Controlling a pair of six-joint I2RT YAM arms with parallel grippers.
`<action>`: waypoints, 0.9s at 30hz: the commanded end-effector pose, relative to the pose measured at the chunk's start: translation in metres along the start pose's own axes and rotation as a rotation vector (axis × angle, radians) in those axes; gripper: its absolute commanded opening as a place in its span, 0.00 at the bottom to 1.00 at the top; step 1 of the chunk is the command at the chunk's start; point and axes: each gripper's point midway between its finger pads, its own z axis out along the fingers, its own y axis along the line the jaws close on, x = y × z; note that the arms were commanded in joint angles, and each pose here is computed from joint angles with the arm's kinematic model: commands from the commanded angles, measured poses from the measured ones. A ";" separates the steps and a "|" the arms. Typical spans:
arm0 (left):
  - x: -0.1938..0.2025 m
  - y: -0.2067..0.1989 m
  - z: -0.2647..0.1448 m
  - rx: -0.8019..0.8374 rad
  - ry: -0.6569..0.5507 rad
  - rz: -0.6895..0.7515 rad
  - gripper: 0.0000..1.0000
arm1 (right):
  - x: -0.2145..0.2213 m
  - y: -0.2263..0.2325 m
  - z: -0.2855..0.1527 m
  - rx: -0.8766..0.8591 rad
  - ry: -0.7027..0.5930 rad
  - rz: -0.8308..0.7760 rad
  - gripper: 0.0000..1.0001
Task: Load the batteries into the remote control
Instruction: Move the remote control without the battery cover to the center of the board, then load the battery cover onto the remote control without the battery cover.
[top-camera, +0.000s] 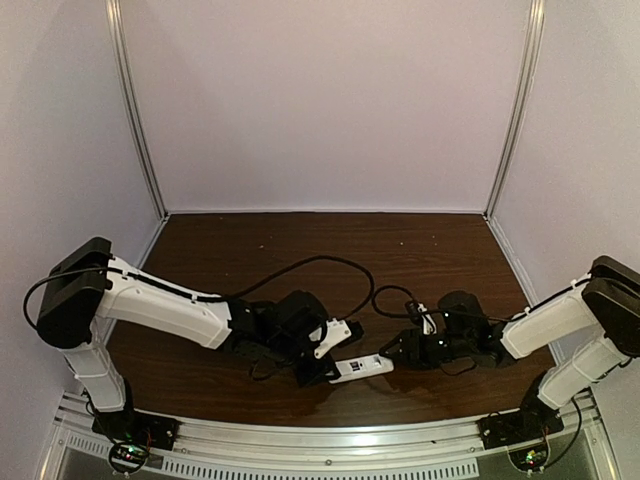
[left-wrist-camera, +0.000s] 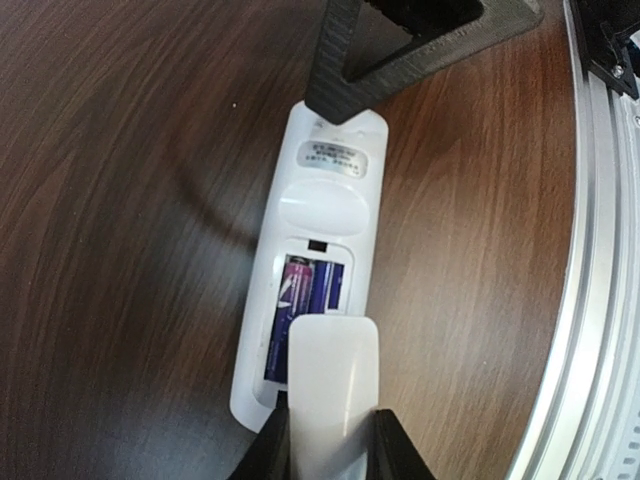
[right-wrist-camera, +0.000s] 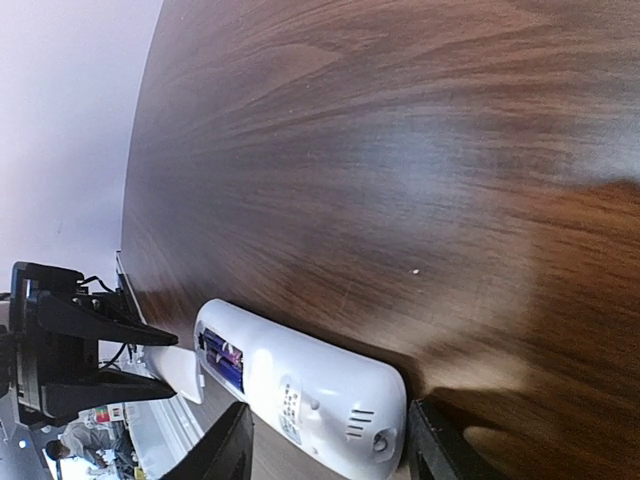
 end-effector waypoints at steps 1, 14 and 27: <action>-0.013 0.007 -0.012 -0.025 -0.070 0.009 0.19 | 0.004 0.008 0.006 -0.039 -0.004 0.059 0.53; -0.010 0.010 -0.014 -0.045 -0.045 0.185 0.19 | -0.014 0.021 -0.001 -0.081 -0.060 0.039 0.63; -0.017 0.016 -0.006 -0.020 -0.053 0.214 0.20 | -0.031 0.025 -0.020 -0.101 -0.091 0.012 0.76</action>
